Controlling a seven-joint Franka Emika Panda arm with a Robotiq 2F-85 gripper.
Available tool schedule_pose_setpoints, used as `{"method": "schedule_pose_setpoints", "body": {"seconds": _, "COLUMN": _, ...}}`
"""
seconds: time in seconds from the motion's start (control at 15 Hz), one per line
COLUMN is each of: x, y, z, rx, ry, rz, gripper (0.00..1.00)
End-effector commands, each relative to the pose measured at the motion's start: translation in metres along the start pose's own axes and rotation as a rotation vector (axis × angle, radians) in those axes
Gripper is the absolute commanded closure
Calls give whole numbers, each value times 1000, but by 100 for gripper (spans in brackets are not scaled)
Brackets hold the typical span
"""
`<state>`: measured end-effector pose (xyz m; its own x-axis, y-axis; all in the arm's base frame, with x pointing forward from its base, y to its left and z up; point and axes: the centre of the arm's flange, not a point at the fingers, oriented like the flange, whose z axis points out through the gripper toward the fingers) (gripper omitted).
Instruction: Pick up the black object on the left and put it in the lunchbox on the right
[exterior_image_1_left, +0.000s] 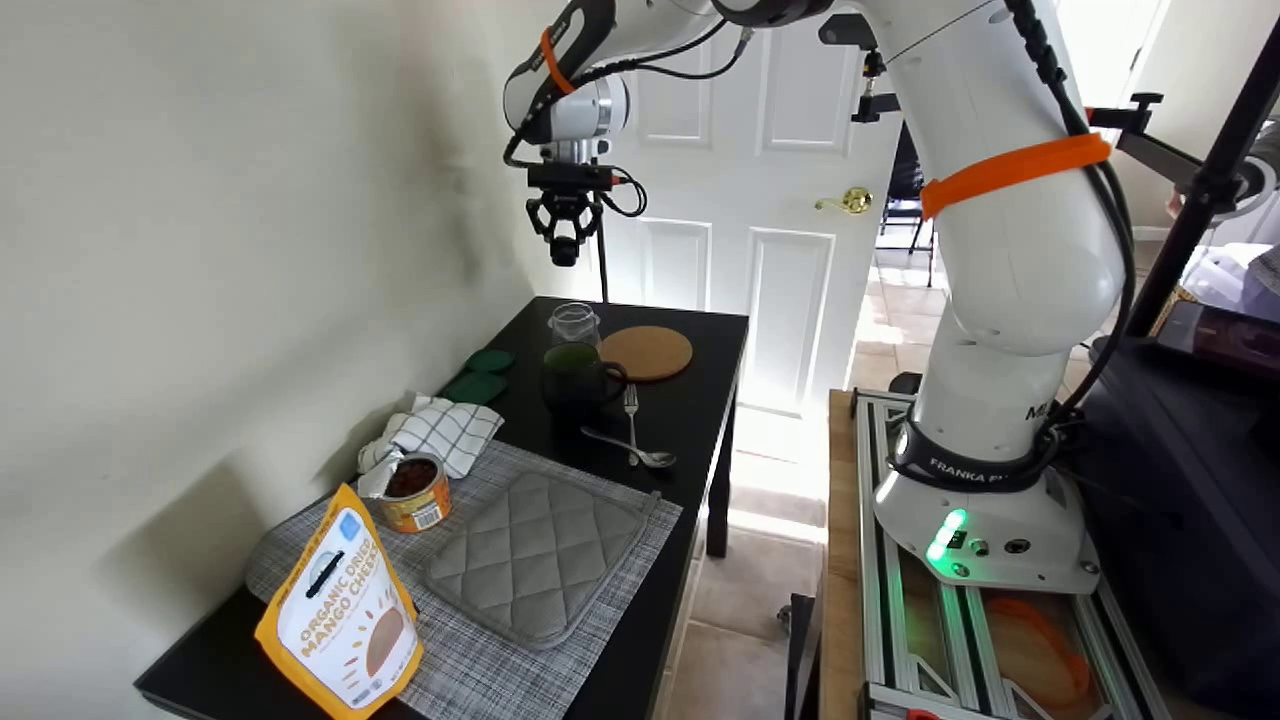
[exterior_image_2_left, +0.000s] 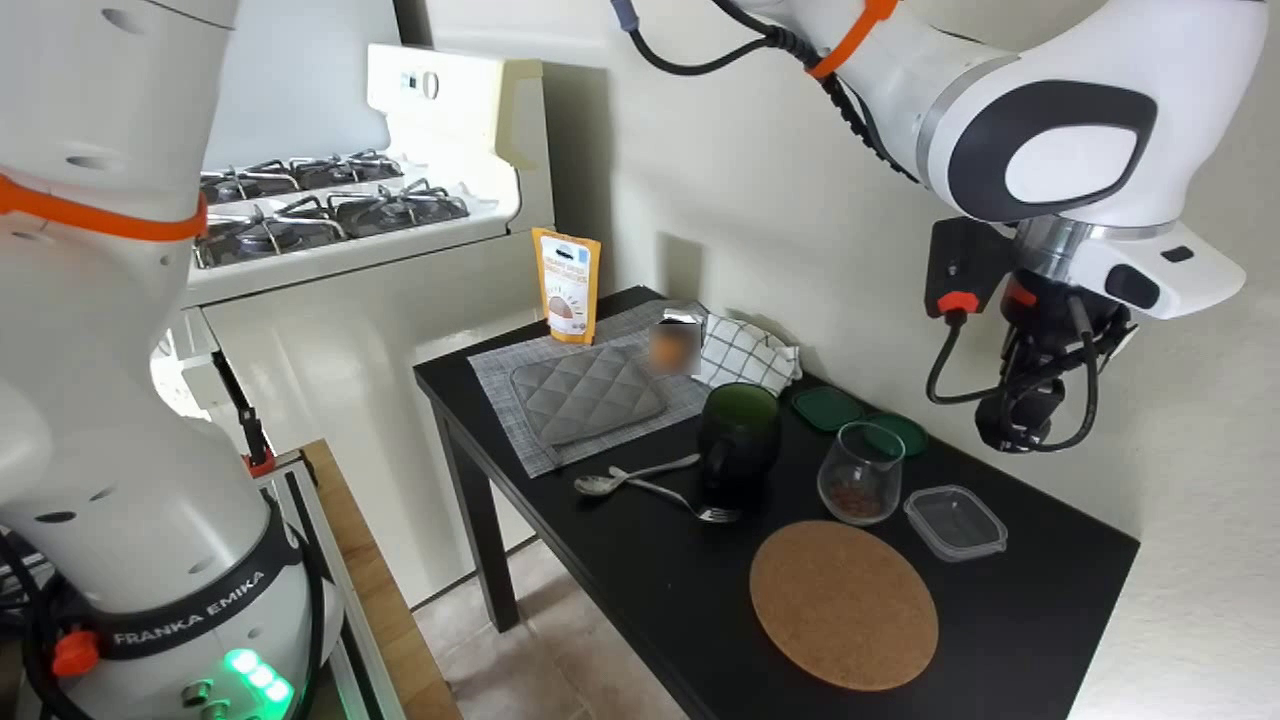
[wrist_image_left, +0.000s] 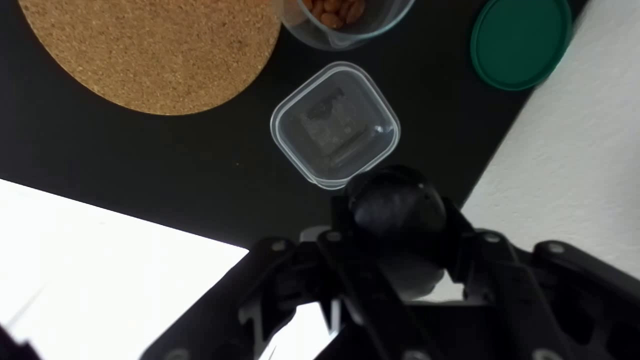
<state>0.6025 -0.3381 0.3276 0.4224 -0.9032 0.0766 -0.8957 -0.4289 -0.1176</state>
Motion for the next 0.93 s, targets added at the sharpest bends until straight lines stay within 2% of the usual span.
{"method": "schedule_pose_setpoints", "body": {"seconds": 0.0, "x": 1, "y": -7, "z": 3, "rx": -37, "ry": -19, "rz": 4, "gripper": 34}}
{"method": "schedule_pose_setpoints", "body": {"seconds": 0.13, "x": 1, "y": -7, "z": 4, "rx": -32, "ry": -17, "rz": 9, "gripper": 23}}
{"method": "schedule_pose_setpoints", "body": {"seconds": 0.33, "x": 2, "y": -6, "z": 3, "rx": -32, "ry": -25, "rz": 9, "gripper": 1}}
{"method": "schedule_pose_setpoints", "body": {"seconds": 0.67, "x": -3, "y": 0, "z": -13, "rx": -19, "ry": -47, "rz": -11, "gripper": 0}}
{"method": "schedule_pose_setpoints", "body": {"seconds": 0.73, "x": -1, "y": -3, "z": -2, "rx": -15, "ry": -24, "rz": -3, "gripper": 0}}
{"method": "schedule_pose_setpoints", "body": {"seconds": 0.87, "x": -1, "y": -3, "z": -7, "rx": -12, "ry": -25, "rz": -5, "gripper": 0}}
